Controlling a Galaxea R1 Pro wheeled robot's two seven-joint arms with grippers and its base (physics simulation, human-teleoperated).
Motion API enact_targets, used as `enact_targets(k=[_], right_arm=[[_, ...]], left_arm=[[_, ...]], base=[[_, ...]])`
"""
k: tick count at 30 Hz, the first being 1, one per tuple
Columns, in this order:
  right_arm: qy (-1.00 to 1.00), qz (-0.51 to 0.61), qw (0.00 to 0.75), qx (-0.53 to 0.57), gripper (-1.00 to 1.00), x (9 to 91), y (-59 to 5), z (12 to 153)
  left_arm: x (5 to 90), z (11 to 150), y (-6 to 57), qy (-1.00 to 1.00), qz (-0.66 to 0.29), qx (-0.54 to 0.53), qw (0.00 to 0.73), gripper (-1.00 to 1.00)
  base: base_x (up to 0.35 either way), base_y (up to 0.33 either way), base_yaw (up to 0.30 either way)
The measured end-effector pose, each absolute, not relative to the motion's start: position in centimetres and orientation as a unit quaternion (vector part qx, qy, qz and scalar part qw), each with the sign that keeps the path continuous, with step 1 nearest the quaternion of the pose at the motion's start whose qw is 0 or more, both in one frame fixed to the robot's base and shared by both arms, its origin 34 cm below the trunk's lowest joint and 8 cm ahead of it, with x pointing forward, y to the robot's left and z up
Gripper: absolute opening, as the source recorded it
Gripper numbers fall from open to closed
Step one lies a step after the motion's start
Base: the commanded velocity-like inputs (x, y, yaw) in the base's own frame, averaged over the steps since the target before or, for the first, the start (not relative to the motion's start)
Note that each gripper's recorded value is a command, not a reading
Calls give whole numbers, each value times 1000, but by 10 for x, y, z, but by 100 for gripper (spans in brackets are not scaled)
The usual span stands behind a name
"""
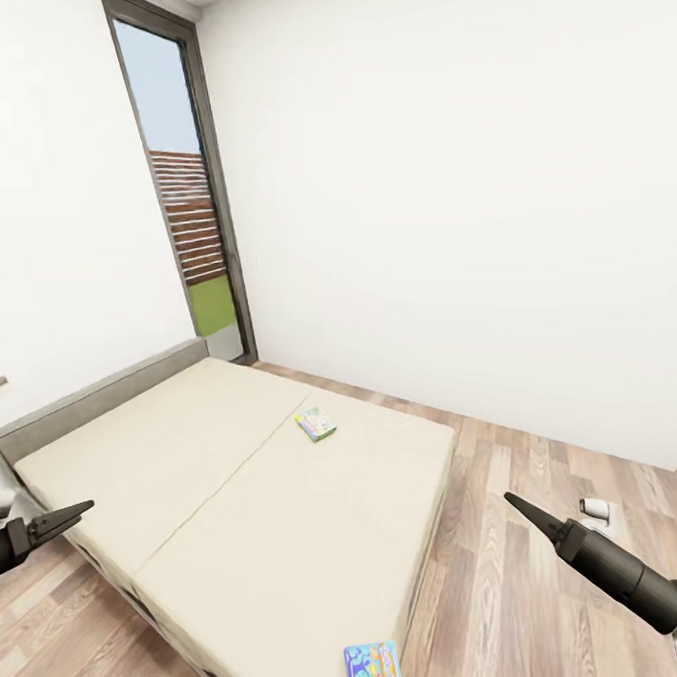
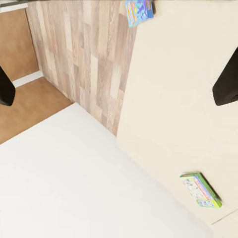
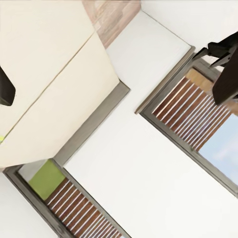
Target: Put all the toys in the child's room - the three board games (two on the bed and one on the table), the two jigsaw puzzles on the table, and the tennis ball on the table - inside the toy box on the table in the child's room.
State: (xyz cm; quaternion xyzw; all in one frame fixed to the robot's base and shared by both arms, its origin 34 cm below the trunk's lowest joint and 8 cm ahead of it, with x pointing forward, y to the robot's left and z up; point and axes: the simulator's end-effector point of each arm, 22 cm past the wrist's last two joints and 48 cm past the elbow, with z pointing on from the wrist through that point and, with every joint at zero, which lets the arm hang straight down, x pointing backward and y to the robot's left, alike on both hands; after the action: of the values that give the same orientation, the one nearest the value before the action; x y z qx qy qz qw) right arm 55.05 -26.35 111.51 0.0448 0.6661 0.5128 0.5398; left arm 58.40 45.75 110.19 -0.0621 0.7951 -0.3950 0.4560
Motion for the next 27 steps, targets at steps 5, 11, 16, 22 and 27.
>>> enact_targets(k=[5,11,16,22,27], right_arm=[[666,513,540,45,100,550,-264,1115],[666,513,540,45,100,550,-264,1115],[666,513,540,45,100,550,-263,1115],[666,513,540,45,100,550,-264,1115],[666,513,540,45,100,550,-264,1115]], left_arm=[[584,1102,457,795,-395,-62,456,100],[584,1102,458,795,-395,-62,456,100],[584,1102,458,795,-395,-62,456,100],[584,1102,458,795,-395,-62,456,100],[584,1102,458,795,-395,-62,456,100]], base=[[0,0,289],[0,0,289],[0,0,289],[0,0,289],[0,-48,289]])
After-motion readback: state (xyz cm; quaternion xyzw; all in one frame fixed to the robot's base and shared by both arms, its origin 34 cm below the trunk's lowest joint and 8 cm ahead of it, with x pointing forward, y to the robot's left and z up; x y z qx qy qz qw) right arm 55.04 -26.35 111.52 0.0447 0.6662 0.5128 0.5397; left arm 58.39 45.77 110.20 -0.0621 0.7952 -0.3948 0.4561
